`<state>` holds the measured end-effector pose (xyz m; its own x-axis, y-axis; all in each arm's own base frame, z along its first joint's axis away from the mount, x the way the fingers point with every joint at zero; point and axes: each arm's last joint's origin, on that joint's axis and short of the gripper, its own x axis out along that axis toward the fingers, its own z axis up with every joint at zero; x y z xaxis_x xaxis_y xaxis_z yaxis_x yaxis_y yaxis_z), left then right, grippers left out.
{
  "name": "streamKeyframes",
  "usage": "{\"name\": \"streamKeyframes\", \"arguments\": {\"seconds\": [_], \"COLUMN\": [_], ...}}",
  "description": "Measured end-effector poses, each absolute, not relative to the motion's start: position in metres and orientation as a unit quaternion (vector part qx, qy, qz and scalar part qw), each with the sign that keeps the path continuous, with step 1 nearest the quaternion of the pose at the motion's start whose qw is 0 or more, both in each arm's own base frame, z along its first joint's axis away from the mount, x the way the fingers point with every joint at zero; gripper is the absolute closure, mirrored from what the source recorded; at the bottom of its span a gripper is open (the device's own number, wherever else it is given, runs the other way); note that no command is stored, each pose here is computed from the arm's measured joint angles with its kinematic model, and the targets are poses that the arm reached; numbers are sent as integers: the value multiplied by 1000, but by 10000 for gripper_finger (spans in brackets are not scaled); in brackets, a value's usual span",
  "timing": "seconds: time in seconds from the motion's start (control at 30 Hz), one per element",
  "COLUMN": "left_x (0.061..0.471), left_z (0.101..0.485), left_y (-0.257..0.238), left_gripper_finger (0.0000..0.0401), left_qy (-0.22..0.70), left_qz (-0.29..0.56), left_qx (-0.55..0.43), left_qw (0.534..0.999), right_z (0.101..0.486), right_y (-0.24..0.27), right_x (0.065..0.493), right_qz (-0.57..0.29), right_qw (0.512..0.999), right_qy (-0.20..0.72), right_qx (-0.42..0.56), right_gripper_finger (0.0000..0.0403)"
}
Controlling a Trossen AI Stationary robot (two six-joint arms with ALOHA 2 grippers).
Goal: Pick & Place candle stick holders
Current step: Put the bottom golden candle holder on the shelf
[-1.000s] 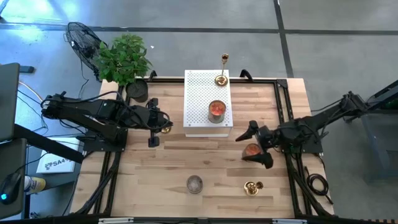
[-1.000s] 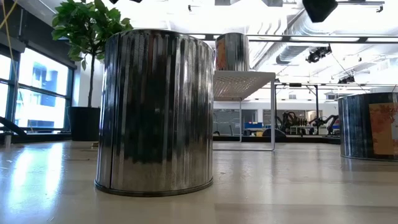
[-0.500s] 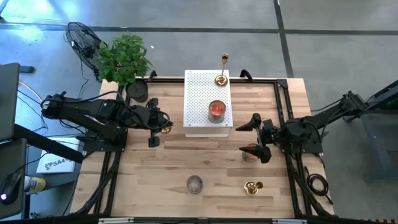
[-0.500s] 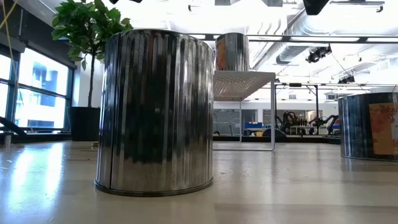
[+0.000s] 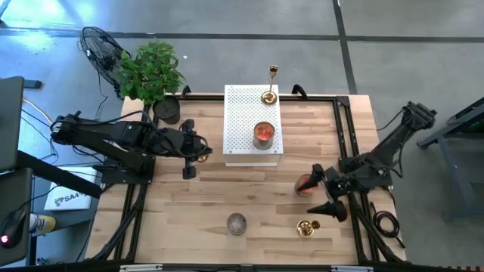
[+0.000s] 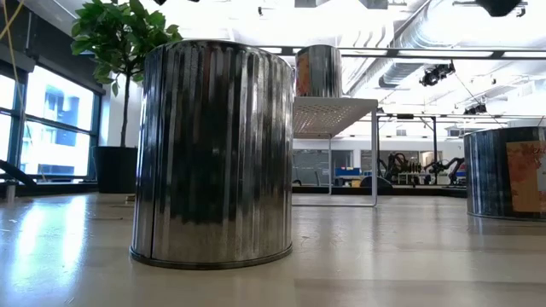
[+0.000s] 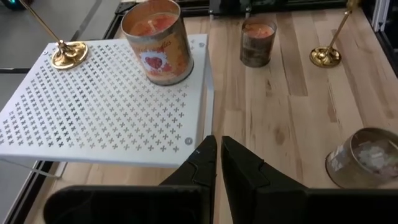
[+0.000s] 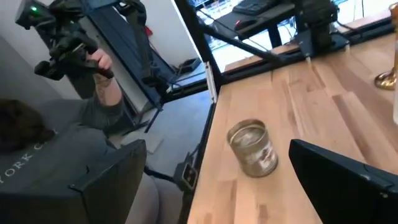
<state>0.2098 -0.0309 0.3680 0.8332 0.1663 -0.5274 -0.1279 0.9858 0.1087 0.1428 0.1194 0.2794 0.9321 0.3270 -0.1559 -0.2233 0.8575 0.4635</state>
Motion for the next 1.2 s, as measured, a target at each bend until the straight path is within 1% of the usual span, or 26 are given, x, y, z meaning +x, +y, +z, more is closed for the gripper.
{"name": "streamKeyframes", "arguments": {"seconds": [0.13, 0.37, 0.53, 0.67, 0.77, 0.87, 0.97, 1.1, 1.2], "left_x": [216, 231, 240, 243, 244, 244, 244, 244, 244], "left_z": [366, 355, 347, 344, 343, 343, 343, 343, 344], "left_y": [-32, -35, -37, -37, -38, -38, -38, -38, -38], "left_gripper_finger": [382, 382, 382, 382, 382, 382, 382, 382, 382], "left_qy": [276, 298, 315, 322, 323, 323, 323, 322, 320], "left_qz": [77, 80, 80, 80, 80, 80, 78, 77, 76], "left_qx": [32, 31, 36, 38, 39, 40, 47, 48, 49], "left_qw": [957, 951, 945, 943, 942, 942, 942, 942, 943], "right_z": [288, 325, 351, 368, 375, 377, 374, 371, 366], "right_y": [128, 141, 158, 175, 186, 192, 194, 196, 201], "right_x": [132, 126, 136, 148, 155, 160, 164, 173, 182], "right_qz": [126, 77, 63, 60, 43, 6, -48, -102, -111], "right_qw": [958, 977, 974, 973, 966, 952, 926, 875, 835], "right_qy": [137, 144, 170, 192, 223, 274, 340, 424, 481], "right_qx": [217, 138, 133, 115, 125, 140, 159, 210, 242], "right_gripper_finger": [15, 38, 51, 50, 50, 52, 52, 49, 50]}}
